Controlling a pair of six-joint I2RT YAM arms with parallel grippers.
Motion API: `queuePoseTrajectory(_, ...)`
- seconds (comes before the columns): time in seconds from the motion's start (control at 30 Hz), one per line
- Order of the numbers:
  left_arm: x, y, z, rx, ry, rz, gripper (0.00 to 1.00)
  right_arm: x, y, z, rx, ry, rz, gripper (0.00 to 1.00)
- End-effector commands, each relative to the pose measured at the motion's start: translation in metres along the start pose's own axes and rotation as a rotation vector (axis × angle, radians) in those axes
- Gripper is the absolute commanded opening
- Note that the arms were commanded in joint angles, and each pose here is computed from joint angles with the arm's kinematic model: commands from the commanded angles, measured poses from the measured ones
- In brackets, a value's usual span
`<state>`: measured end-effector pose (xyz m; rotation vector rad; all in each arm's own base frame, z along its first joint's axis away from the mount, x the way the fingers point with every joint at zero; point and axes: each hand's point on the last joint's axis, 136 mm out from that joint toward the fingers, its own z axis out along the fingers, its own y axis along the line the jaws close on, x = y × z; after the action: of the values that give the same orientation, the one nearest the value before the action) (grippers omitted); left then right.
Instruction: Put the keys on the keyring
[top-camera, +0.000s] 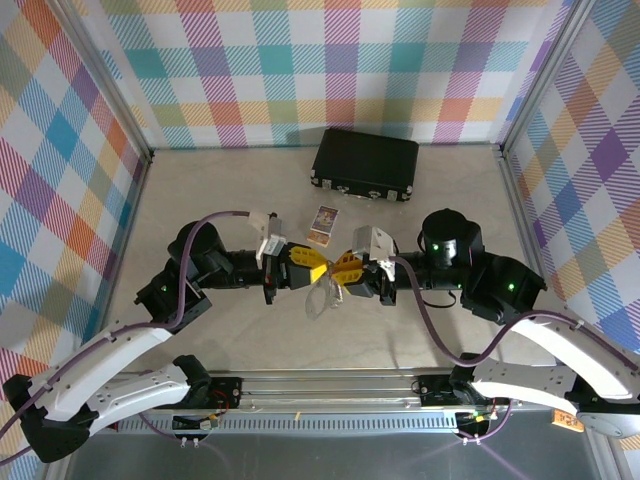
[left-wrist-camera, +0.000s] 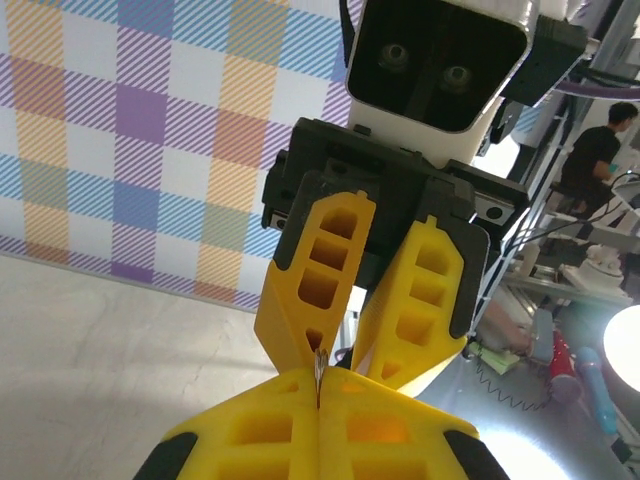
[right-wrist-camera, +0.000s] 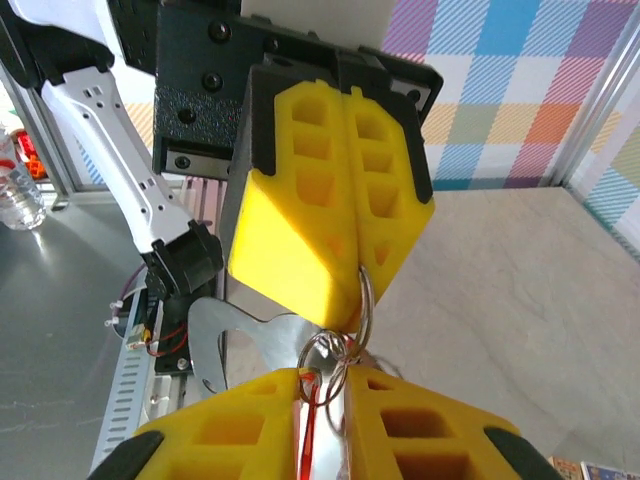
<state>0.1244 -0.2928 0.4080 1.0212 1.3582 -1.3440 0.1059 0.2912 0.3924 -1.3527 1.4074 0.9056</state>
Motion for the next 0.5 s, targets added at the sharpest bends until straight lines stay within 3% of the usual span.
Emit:
queuePoseTrajectory(0.0,-0.0183,-0.0076,-0.0017,0.027,-0.094,0.007,0.0,-0.0174,0.013,-0.0015,-0.068,-0.085,0.001,0.18)
queuePoseTrajectory(0.47,-0.0132,-0.0106,-0.0035,0.042,-0.101,-0.002,0.0,-0.0184,0.0107,0.0028,-0.063,-0.107,0.037,0.22)
